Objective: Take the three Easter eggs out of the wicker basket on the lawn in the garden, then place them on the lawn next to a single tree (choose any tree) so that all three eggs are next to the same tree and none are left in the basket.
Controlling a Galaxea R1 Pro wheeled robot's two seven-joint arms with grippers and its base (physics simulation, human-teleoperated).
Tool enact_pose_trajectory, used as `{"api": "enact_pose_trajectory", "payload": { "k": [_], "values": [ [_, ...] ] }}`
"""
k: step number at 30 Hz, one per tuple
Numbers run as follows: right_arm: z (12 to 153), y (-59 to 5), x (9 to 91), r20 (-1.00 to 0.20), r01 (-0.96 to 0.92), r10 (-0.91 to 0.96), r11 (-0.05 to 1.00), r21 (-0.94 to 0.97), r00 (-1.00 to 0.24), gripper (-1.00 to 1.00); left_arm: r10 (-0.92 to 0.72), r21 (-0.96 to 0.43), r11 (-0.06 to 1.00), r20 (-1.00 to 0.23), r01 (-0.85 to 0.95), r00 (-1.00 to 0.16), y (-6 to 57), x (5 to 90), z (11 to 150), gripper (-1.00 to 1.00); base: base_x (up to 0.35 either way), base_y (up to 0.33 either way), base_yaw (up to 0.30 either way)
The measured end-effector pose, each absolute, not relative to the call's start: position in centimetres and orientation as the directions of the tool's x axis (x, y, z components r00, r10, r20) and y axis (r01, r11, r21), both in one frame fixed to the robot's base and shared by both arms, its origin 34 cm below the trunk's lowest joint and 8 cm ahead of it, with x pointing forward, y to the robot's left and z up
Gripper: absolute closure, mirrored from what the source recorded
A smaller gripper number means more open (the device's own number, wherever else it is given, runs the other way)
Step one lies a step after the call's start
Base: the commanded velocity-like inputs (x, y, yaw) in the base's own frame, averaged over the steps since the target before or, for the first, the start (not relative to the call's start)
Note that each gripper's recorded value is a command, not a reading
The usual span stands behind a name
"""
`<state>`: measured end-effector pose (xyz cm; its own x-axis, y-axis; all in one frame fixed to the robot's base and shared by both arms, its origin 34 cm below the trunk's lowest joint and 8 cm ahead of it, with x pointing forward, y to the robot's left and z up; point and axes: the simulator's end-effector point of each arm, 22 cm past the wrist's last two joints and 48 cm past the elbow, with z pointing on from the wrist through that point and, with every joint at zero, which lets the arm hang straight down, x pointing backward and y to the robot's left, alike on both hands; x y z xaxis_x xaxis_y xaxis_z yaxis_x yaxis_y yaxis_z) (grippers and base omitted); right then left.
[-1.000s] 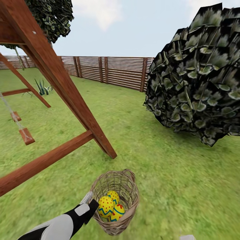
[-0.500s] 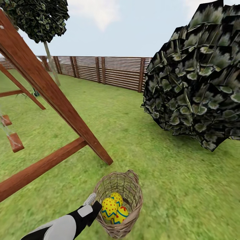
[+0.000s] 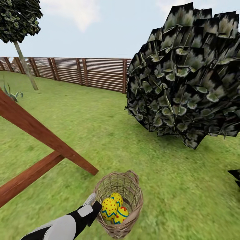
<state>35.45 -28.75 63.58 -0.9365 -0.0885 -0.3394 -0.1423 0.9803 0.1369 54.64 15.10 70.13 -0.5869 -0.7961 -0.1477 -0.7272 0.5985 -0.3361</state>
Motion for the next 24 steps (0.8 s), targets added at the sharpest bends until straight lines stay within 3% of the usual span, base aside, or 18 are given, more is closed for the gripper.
{"api": "enact_pose_trajectory", "payload": {
  "k": [15,24],
  "values": [
    [63.82,-28.75,35.82,-0.349,-0.144,-0.089,0.98,0.136,-0.933,-1.0,-0.796,-0.343,0.599,-0.154,-0.724,-0.585,15.1,54.94,70.57,1.0,0.324,-0.124,-0.255],
    [63.84,-28.72,35.83,-0.349,-0.147,-0.092,0.98,0.135,-0.933,-1.0,-0.796,-0.344,0.598,-0.155,-0.724,-0.585,15.12,54.98,70.62,1.0,0.324,-0.124,-0.026]
  ]
}}
